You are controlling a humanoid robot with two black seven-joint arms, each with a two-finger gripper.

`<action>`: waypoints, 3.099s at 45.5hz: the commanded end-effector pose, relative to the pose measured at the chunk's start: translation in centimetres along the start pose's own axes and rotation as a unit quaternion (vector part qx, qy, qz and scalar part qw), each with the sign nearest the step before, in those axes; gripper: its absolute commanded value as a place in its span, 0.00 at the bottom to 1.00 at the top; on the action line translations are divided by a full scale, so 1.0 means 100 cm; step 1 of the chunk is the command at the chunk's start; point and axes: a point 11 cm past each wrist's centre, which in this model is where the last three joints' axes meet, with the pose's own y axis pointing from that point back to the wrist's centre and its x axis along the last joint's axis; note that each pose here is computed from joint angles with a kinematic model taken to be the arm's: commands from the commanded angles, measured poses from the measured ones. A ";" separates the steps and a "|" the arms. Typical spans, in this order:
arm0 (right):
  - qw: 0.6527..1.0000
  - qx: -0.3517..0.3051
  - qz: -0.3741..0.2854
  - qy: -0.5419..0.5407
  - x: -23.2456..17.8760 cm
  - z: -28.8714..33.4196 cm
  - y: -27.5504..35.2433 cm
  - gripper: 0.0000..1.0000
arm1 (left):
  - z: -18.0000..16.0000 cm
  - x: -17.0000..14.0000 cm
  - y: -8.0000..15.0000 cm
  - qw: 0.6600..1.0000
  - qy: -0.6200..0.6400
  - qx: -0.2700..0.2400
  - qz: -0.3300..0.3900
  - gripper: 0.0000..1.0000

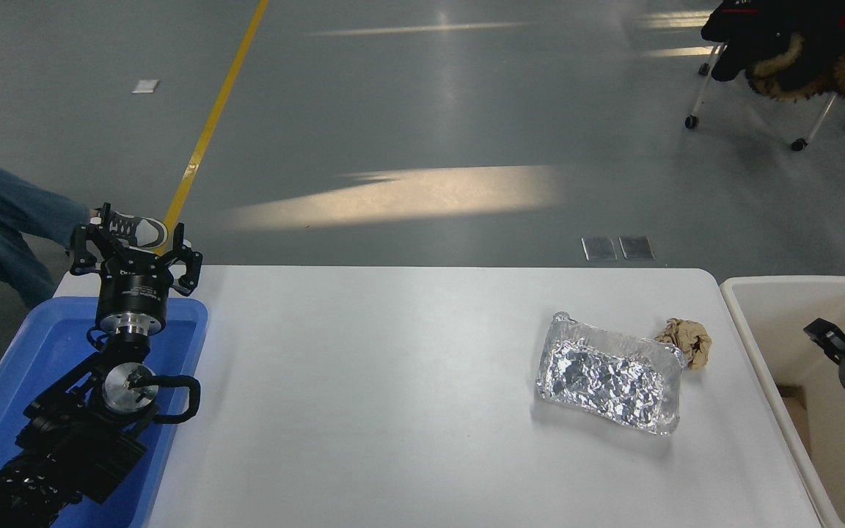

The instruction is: Pick up foil plate and place in dustbin

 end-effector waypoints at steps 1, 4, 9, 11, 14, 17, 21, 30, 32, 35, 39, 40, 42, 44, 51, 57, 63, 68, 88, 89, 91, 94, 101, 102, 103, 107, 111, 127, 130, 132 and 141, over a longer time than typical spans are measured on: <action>1.000 -0.009 0.021 -0.012 -0.020 0.012 -0.001 1.00 | 0.000 0.000 0.000 1.000 0.000 0.000 0.000 0.99; 1.000 -0.008 0.022 -0.013 -0.020 0.012 -0.001 1.00 | 0.001 0.000 0.000 1.000 0.000 0.000 -0.001 0.99; 1.000 -0.008 0.024 -0.016 -0.019 0.012 -0.001 1.00 | 0.001 0.000 0.000 1.000 -0.001 0.000 0.000 0.99; 0.999 -0.009 0.026 -0.017 -0.018 0.012 -0.001 1.00 | 0.000 0.000 0.000 1.000 -0.001 0.001 0.000 0.99; 0.999 -0.008 0.028 -0.016 -0.016 0.012 -0.001 1.00 | 0.001 0.000 0.000 1.000 -0.001 0.000 0.000 0.99; 0.999 -0.006 0.029 -0.017 -0.015 0.009 0.000 1.00 | 0.001 0.000 0.000 1.000 -0.001 0.000 0.000 0.99; 0.999 -0.001 0.030 -0.018 -0.014 0.005 0.000 1.00 | 0.000 0.000 0.000 1.000 -0.001 0.001 0.000 0.99; 0.999 -0.001 0.029 -0.029 -0.008 0.004 0.000 1.00 | 0.000 0.001 0.000 1.000 0.000 0.000 0.002 0.99; 0.999 0.003 0.026 -0.034 -0.006 0.000 0.000 1.00 | 0.000 0.000 0.000 1.000 0.001 -0.002 0.002 0.99; 0.998 0.024 -0.001 -0.065 -0.003 -0.034 0.001 1.00 | 0.000 -0.001 -0.001 1.000 -0.002 0.001 -0.001 0.99; 0.998 0.007 -0.027 -0.055 0.028 -0.033 0.010 1.00 | 0.000 -0.001 -0.001 1.000 -0.001 0.001 -0.001 0.99; 0.998 -0.003 -0.035 -0.053 0.035 -0.024 0.014 1.00 | 0.000 -0.001 -0.001 1.000 -0.001 0.001 -0.002 0.99; 0.997 -0.001 -0.065 -0.048 0.037 -0.031 0.025 1.00 | 0.000 -0.001 -0.001 1.000 -0.001 0.001 -0.002 0.99; 0.995 0.020 -0.090 -0.029 0.040 -0.056 0.039 1.00 | 0.000 -0.001 -0.001 1.000 -0.001 0.001 -0.002 0.99; 0.989 0.040 -0.125 0.061 0.058 -0.097 0.090 1.00 | 0.000 0.000 0.000 1.000 -0.001 0.001 -0.001 0.99; 0.971 0.051 -0.156 0.175 0.052 -0.145 0.156 1.00 | 0.000 0.000 0.000 1.000 -0.001 0.001 -0.001 0.99; 0.948 0.074 -0.187 0.246 0.034 -0.181 0.221 1.00 | 0.000 0.000 0.000 1.000 -0.001 0.001 -0.001 0.99; 0.929 0.098 -0.215 0.285 0.026 -0.203 0.272 1.00 | 0.001 0.001 0.000 1.000 -0.001 0.000 0.001 0.99; 0.836 0.233 -0.335 0.367 0.037 -0.267 0.446 1.00 | 0.000 0.001 0.000 1.000 0.000 0.000 0.002 0.99; 0.831 0.239 -0.341 0.369 0.035 -0.269 0.453 1.00 | 0.000 0.001 0.000 1.000 0.000 0.000 0.002 0.99; 0.825 0.247 -0.348 0.370 0.033 -0.271 0.462 1.00 | 0.000 0.001 0.000 1.000 0.000 0.000 0.002 0.99; 0.821 0.257 -0.349 0.371 0.031 -0.275 0.472 1.00 | 0.000 0.001 0.000 1.000 0.000 0.000 0.002 0.99; 0.819 0.245 -0.352 0.381 0.019 -0.277 0.466 1.00 | -0.001 0.001 0.001 1.000 0.000 0.000 0.002 0.99; 0.821 0.241 -0.354 0.377 0.017 -0.276 0.459 1.00 | 0.000 0.001 0.000 1.000 0.000 -0.001 0.002 0.99; 0.824 0.235 -0.354 0.374 0.014 -0.275 0.450 1.00 | 0.000 0.001 0.000 1.000 0.001 0.000 0.002 0.99; 0.847 0.216 -0.332 0.355 0.014 -0.268 0.416 1.00 | 0.000 0.001 0.000 1.000 0.001 0.000 0.002 0.99; 0.868 0.181 -0.318 0.335 0.013 -0.254 0.373 1.00 | 0.000 0.001 0.000 1.000 0.001 0.000 0.002 0.99; 0.915 0.091 -0.253 0.300 -0.022 -0.181 0.205 1.00 | 0.000 0.001 0.000 1.000 0.000 -0.001 0.002 0.99; 0.921 0.077 -0.252 0.288 -0.034 -0.167 0.179 1.00 | 0.000 0.001 0.000 1.000 0.000 0.000 0.002 0.99; 0.923 0.065 -0.255 0.280 -0.040 -0.153 0.163 1.00 | 0.000 0.001 0.000 1.000 0.000 0.000 0.002 0.99; 0.937 0.057 -0.262 0.222 -0.070 -0.115 0.119 1.00 | 0.000 0.001 0.000 1.000 0.000 -0.001 0.002 0.99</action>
